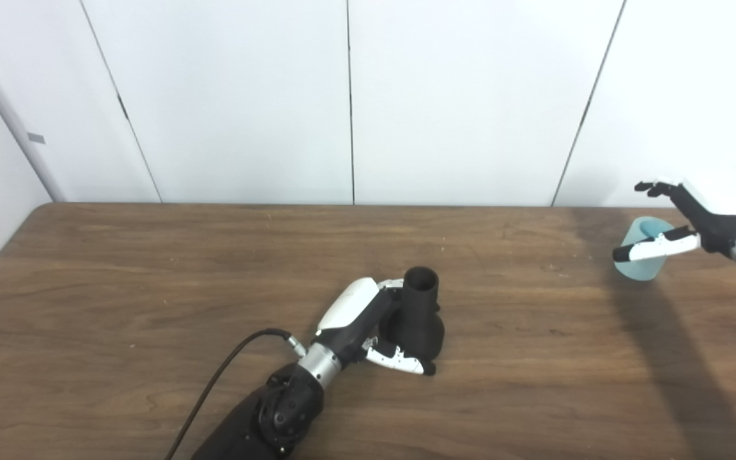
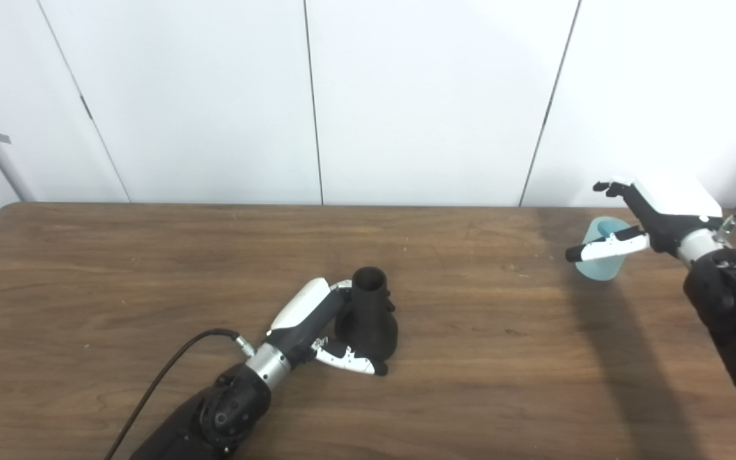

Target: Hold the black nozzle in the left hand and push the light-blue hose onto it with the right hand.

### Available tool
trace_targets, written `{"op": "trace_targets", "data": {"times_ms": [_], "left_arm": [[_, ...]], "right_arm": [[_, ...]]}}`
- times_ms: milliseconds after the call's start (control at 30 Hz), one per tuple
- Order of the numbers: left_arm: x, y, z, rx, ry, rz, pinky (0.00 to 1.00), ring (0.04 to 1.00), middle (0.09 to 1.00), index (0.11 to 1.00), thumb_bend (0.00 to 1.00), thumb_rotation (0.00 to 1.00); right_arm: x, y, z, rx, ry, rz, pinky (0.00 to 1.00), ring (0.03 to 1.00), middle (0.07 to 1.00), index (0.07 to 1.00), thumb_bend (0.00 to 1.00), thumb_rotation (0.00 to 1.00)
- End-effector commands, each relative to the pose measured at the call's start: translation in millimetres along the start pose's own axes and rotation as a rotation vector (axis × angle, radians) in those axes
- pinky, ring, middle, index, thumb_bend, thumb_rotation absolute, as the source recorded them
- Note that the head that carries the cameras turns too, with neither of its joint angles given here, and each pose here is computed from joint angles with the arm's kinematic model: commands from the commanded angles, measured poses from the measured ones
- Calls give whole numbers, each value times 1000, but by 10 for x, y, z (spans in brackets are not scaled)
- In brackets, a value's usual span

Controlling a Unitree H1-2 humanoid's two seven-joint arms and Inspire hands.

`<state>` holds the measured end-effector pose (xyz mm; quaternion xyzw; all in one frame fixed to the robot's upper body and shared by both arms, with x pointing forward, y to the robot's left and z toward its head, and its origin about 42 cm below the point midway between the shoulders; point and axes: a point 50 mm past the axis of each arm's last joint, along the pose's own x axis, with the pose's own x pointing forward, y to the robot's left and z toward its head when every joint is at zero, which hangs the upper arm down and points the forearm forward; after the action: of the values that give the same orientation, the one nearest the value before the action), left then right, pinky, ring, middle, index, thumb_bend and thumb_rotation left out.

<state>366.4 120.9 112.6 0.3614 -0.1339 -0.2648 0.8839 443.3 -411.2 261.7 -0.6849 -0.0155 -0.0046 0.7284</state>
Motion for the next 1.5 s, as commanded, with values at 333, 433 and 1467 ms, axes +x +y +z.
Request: {"op": "trace_targets", "data": {"times_ms": [333,433,1467], "left_arm": [[-720,-819,-621,0,306,-253,899,868,783,495,507,101],[-721,-819,-620,-2,306,-252,899,867,783,495,507,101],[-737,-797,-607,-4,304,-248,886,866,782,495,507,101]], "right_arm": [[263,-510,-174,-34,67,-140,808,830,801,828,999,782],[267,-503,-169,-39,61,-131,809,830,801,828,997,781],[237,-334,-58,-47,89,23,579,681,720,806,839,523]]}}
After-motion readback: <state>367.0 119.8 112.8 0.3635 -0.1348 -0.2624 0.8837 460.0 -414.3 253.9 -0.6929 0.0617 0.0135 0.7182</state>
